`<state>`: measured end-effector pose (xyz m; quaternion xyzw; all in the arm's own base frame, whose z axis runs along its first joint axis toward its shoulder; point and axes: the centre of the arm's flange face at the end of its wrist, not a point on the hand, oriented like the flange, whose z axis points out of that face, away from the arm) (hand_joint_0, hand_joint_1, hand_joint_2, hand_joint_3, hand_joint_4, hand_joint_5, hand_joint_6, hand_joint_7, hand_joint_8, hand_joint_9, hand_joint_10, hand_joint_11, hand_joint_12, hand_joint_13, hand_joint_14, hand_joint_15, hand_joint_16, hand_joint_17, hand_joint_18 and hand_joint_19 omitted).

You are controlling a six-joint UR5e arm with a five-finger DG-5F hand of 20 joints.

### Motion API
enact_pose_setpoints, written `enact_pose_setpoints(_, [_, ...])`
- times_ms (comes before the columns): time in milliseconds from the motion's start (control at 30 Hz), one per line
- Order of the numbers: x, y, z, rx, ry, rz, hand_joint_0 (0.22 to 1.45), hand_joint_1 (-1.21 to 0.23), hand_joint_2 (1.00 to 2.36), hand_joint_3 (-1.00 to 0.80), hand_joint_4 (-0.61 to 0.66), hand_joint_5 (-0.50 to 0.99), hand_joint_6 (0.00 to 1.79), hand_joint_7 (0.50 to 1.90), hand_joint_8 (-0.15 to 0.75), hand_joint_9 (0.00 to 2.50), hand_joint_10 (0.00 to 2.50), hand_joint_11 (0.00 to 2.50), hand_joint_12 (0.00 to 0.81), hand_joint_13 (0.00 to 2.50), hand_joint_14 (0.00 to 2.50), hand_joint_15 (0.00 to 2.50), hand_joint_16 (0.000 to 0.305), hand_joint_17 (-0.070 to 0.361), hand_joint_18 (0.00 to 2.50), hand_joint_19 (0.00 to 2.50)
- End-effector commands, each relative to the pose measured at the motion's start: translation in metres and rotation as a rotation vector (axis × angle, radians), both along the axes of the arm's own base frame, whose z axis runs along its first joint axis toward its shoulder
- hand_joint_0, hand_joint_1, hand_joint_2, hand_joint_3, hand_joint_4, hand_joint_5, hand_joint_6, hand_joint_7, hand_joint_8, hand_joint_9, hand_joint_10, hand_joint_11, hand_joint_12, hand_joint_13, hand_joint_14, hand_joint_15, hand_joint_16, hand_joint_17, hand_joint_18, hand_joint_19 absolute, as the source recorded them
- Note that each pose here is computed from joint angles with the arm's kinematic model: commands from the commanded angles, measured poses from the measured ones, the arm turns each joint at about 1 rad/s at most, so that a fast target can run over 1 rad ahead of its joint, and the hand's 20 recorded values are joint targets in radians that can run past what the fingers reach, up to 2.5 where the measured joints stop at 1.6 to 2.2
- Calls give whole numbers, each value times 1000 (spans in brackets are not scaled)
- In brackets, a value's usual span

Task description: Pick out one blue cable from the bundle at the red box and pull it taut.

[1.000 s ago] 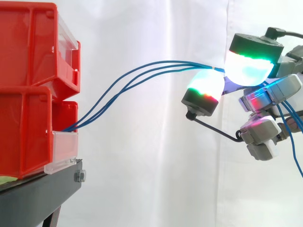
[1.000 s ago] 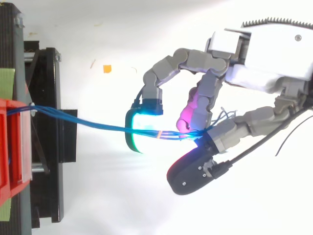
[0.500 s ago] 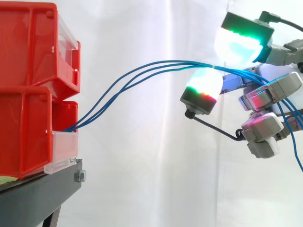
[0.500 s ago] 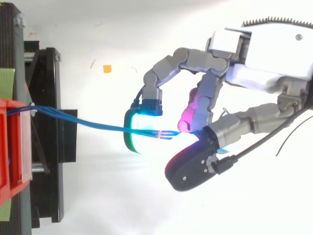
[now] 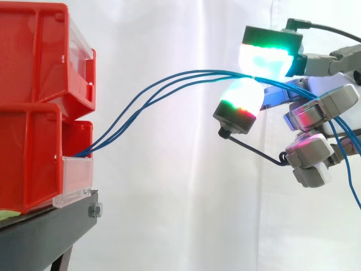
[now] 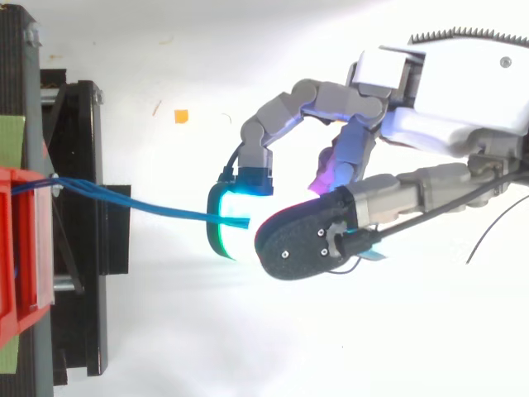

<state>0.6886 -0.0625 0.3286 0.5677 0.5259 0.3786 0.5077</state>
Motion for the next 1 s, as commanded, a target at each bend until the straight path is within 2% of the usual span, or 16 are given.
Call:
enact_pose_setpoints(0, [0, 0, -1, -1, 1, 0, 631, -736, 1021, -132, -103, -149, 893, 967, 242, 1522, 32, 1502, 376, 1154, 31, 907, 57, 129, 890, 890])
enact_pose_setpoints(233, [0, 0, 0, 0, -2, 0, 683, -799, 1024, -128, -178, -161, 921, 949, 226, 1488, 30, 1513, 366, 1175, 33, 926, 55, 123, 871, 895])
enact_pose_setpoints(333, [0, 0, 0, 1, 0, -1, 718, -806, 1020, -208, -205, -166, 929, 938, 215, 1491, 30, 1515, 361, 1188, 32, 934, 54, 122, 867, 900])
enact_pose_setpoints(533, [0, 0, 0, 1, 0, -1, 758, -793, 1000, -499, -187, -169, 928, 886, 219, 1498, 30, 1502, 358, 1224, 33, 953, 53, 120, 884, 885])
enact_pose_setpoints(733, [0, 1, 0, 1, 0, 1, 760, -769, 1000, -500, -216, -160, 934, 891, 210, 1540, 29, 1508, 358, 1257, 34, 968, 52, 117, 917, 879])
enact_pose_setpoints(967, [0, 1, 0, 1, 0, 1, 779, -825, 1000, -500, -343, -146, 946, 916, 205, 1571, 28, 1530, 348, 1282, 35, 979, 50, 113, 938, 866])
